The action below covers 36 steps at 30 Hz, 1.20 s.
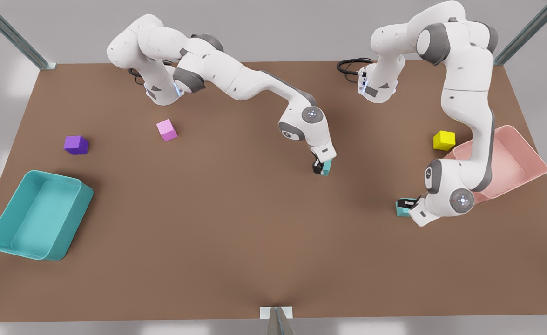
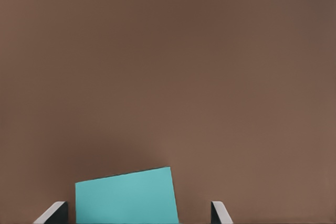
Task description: Stack the two blue cubes on top of each other
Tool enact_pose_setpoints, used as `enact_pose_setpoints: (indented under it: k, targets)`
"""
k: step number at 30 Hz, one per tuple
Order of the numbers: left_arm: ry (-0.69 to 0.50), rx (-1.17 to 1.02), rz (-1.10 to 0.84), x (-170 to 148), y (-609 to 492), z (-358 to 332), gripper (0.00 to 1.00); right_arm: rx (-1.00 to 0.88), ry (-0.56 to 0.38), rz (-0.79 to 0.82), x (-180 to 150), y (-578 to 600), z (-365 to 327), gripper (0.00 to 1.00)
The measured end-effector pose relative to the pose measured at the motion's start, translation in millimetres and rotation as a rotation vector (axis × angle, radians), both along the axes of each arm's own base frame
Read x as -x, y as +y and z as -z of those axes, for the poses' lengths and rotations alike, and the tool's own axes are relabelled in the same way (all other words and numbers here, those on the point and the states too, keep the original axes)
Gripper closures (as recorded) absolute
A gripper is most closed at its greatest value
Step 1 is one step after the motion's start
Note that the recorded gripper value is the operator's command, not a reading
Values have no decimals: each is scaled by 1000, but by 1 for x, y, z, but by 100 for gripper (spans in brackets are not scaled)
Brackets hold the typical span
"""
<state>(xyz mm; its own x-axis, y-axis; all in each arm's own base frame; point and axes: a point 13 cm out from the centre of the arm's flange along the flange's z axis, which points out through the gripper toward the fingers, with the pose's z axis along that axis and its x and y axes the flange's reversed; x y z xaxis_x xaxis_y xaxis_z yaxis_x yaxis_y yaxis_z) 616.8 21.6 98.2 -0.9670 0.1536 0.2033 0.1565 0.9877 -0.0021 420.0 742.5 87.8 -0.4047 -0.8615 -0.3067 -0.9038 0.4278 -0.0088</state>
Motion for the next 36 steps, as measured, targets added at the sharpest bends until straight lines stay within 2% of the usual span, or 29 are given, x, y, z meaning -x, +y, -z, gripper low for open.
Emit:
enact_pose_setpoints:
  k: [2, 5, 6, 7, 8, 10, 11, 12, 13, 14, 15, 16, 17, 18, 19, 21, 25, 27, 30, 32, 34, 36]
  targets:
    - [-20, 0, 1, -2, 1, 2, 0, -38, -10, 18, -1, 9, -48, 0]
    - [-34, 2, -2, -3, 4, 9, 0, -102, 0, 23, 21, 15, -182, 0]
    - [-34, 2, -5, -2, 6, 12, 0, -115, 0, 46, 14, 0, -235, 0]
    - [-32, 3, -6, -1, 7, 16, 0, -129, -7, 98, -11, -34, -298, 0]
    - [-31, 4, -7, 0, 7, 20, 0, -156, -11, 189, -51, -93, -377, 0]
    - [-24, 6, -13, 2, 11, 29, 0, -185, -38, 447, -121, -279, -526, 0]
    - [-22, 7, -14, 3, 11, 33, 0, -159, -46, 617, -144, -397, -572, 0]
    - [-20, 8, -15, 4, 11, 36, 0, -97, -38, 816, -153, -527, -593, 0]
    - [-17, 8, -16, 5, 12, 38, 0, -8, 8, 1039, -134, -657, -588, 0]
    - [-16, 9, -16, 5, 11, 40, 0, 93, 115, 1275, -86, -777, -547, 0]
    - [-15, 9, -16, 5, 11, 41, 0, 191, 270, 1325, -39, -799, -469, 0]
    - [-15, 9, -16, 5, 11, 42, 0, 283, 400, 1238, -6, -766, -385, 0]
    - [-16, 9, -16, 5, 11, 42, 13, 355, 506, 1183, 25, -752, -303, 0]
    - [-18, 8, -17, 5, 11, 41, 26, 397, 580, 1157, 47, -749, -234, 0]
    - [-19, 7, -16, 4, 11, 41, 27, 405, 600, 1147, 55, -750, -195, 0]
    - [-22, 6, -13, 3, 8, 40, 29, 371, 556, 1143, 46, -750, -165, 0]
    - [-59, 3, -1, -14, -5, 7, 29, 313, 408, 1075, 9, -720, -159, 0]
    - [-79, 16, 23, -21, -35, -21, 29, 286, 366, 1075, -4, -719, -159, 0]
    - [-85, 50, 75, -15, -100, -61, 29, 250, 325, 1065, -16, -713, -162, 0]
    - [-67, 55, 120, 5, -148, -80, 29, 224, 313, 1077, -22, -718, -164, 0]
    - [-28, 34, 179, 47, -197, -85, 29, 221, 297, 1086, -26, -726, -164, 0]
    - [11, 21, 213, 84, -232, -82, 29, 270, 242, 1039, -29, -722, -168, 0]
